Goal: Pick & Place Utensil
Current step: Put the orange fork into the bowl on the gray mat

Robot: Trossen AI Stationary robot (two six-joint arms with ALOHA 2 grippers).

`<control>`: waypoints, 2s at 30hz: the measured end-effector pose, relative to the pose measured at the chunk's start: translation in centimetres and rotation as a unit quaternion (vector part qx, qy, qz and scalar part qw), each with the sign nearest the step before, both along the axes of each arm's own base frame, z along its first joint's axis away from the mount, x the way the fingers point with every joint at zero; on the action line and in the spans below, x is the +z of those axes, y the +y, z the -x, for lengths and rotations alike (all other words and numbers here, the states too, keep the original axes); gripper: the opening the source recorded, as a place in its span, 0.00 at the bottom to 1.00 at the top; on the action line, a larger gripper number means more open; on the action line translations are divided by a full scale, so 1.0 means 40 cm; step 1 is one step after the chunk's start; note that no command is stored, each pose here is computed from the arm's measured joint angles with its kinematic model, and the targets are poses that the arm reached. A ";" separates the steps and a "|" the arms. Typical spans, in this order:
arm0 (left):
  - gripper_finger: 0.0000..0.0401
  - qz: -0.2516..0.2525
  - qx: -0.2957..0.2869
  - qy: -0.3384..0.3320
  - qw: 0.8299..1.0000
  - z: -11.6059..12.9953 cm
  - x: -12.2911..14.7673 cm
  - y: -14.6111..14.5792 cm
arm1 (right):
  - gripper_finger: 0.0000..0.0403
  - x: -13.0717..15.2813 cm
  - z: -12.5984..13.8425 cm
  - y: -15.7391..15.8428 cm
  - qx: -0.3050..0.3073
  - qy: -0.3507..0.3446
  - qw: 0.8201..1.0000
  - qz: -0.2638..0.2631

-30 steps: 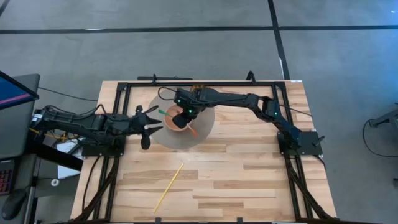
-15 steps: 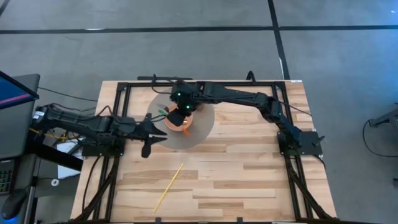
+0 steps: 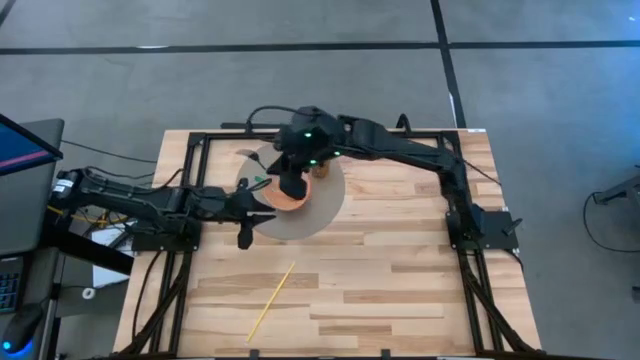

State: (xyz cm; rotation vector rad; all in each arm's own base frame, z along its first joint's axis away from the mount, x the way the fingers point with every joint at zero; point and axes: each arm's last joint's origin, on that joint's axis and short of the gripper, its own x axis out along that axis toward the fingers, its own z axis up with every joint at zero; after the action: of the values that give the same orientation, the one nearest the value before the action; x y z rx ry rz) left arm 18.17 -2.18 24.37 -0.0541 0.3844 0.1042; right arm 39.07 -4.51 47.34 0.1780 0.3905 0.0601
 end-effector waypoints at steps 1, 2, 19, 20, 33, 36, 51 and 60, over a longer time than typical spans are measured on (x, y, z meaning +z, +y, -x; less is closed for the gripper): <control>0.24 -0.003 0.001 -0.006 1.000 0.004 0.005 0.002 | 0.01 0.018 0.019 0.009 -0.006 -0.009 1.000 0.028; 0.24 -0.008 0.001 -0.016 1.000 0.008 0.012 0.004 | 0.01 0.030 0.032 0.018 -0.014 -0.015 0.998 0.056; 0.33 -0.073 0.025 -0.160 0.984 0.098 0.114 0.023 | 0.01 0.013 0.078 0.008 0.002 -0.089 0.991 0.096; 0.33 -0.073 0.025 -0.160 0.984 0.099 0.114 0.024 | 0.01 0.038 0.103 0.015 0.009 -0.107 0.988 0.106; 0.33 -0.115 0.033 -0.209 0.971 0.073 0.137 0.021 | 0.01 -0.030 0.196 0.044 0.063 -0.203 0.963 0.165; 0.33 -0.132 0.030 -0.215 0.967 0.058 0.138 0.019 | 0.01 -0.098 0.173 0.015 0.045 -0.265 0.953 0.137; 0.33 -0.122 0.002 -0.210 0.970 0.018 0.122 0.007 | 0.01 -0.181 0.130 -0.009 0.095 -0.385 0.917 0.032; 0.33 -0.118 0.004 -0.218 0.969 0.019 0.127 0.007 | 0.00 -0.166 0.137 -0.003 0.095 -0.418 0.902 0.052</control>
State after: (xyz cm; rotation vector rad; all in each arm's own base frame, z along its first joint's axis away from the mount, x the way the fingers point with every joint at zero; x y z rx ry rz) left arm 17.40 -1.88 29.43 0.1558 -0.0707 0.1420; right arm 33.61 -4.63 40.72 -0.0046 -0.4518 0.2957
